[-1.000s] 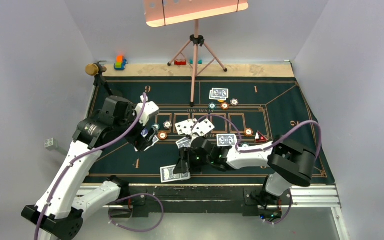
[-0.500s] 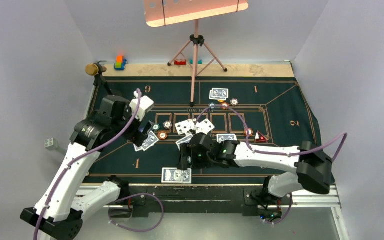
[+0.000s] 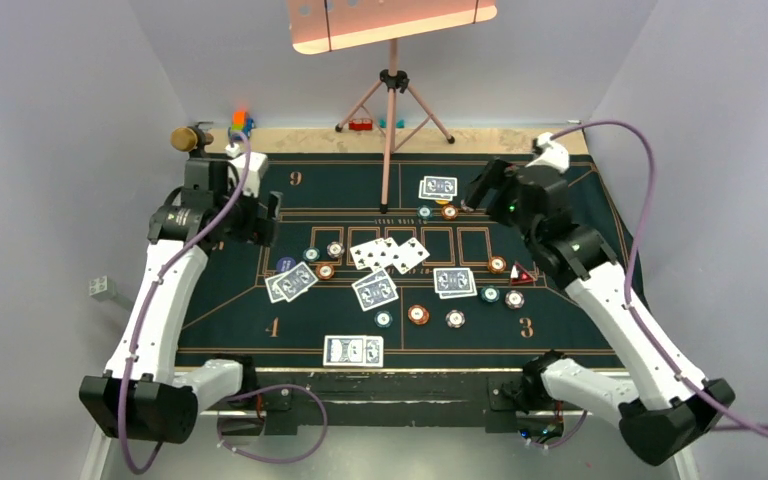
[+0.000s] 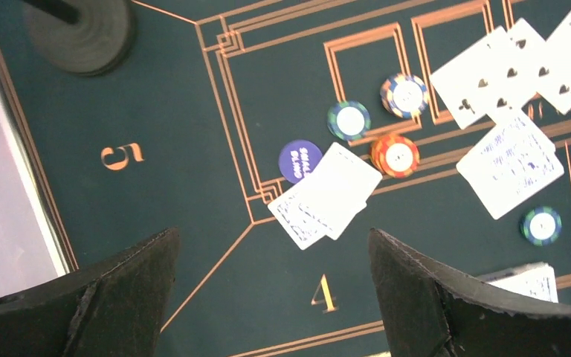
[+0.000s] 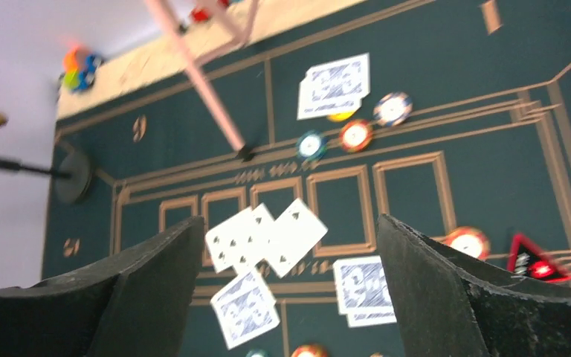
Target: Distribute texas hold em gaming equipment
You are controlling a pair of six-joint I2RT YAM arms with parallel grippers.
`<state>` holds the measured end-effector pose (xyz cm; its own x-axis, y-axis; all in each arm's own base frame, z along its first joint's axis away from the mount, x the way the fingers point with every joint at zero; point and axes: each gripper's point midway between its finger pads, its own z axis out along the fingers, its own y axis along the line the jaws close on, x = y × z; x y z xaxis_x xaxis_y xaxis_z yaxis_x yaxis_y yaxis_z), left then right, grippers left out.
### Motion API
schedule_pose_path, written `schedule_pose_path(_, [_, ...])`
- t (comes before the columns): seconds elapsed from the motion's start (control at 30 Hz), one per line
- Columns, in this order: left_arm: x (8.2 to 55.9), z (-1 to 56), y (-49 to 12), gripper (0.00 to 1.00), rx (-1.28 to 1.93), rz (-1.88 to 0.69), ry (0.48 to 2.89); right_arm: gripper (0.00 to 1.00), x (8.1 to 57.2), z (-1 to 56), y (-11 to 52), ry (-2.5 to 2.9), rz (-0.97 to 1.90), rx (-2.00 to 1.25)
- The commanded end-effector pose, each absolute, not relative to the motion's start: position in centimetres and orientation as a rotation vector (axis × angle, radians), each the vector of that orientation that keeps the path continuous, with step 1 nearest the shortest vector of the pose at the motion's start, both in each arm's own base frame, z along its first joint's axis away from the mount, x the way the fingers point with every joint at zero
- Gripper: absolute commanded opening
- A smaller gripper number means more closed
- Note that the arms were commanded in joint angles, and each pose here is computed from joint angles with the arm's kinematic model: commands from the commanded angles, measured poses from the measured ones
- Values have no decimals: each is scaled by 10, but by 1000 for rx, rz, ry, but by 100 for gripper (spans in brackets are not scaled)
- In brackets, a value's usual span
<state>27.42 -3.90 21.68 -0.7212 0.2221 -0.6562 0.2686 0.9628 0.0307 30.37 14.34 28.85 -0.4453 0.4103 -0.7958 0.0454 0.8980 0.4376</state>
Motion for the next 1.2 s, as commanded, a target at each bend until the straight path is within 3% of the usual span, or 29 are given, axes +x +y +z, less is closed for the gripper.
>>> schedule_pose_path(0.0, [311, 251, -26, 100, 168, -107, 2227, 91, 344, 274, 84, 1958, 300, 363])
schedule_pose_path(0.23, [337, 254, 18, 99, 34, -4, 2130, 93, 385, 237, -12, 1975, 87, 541])
schedule_pose_path(0.5, [358, 228, 65, 100, -55, 46, 2138, 89, 368, 235, -101, 1662, -313, 780])
schedule_pose_path(0.93, [381, 173, 38, 100, -23, -143, 1956, 97, 373, 181, -103, 1640, -314, 804])
schedule_pose_path(1.17, [376, 154, 27, 100, -3, -173, 1859, 98, 361, 179, -105, 1480, -279, 761])
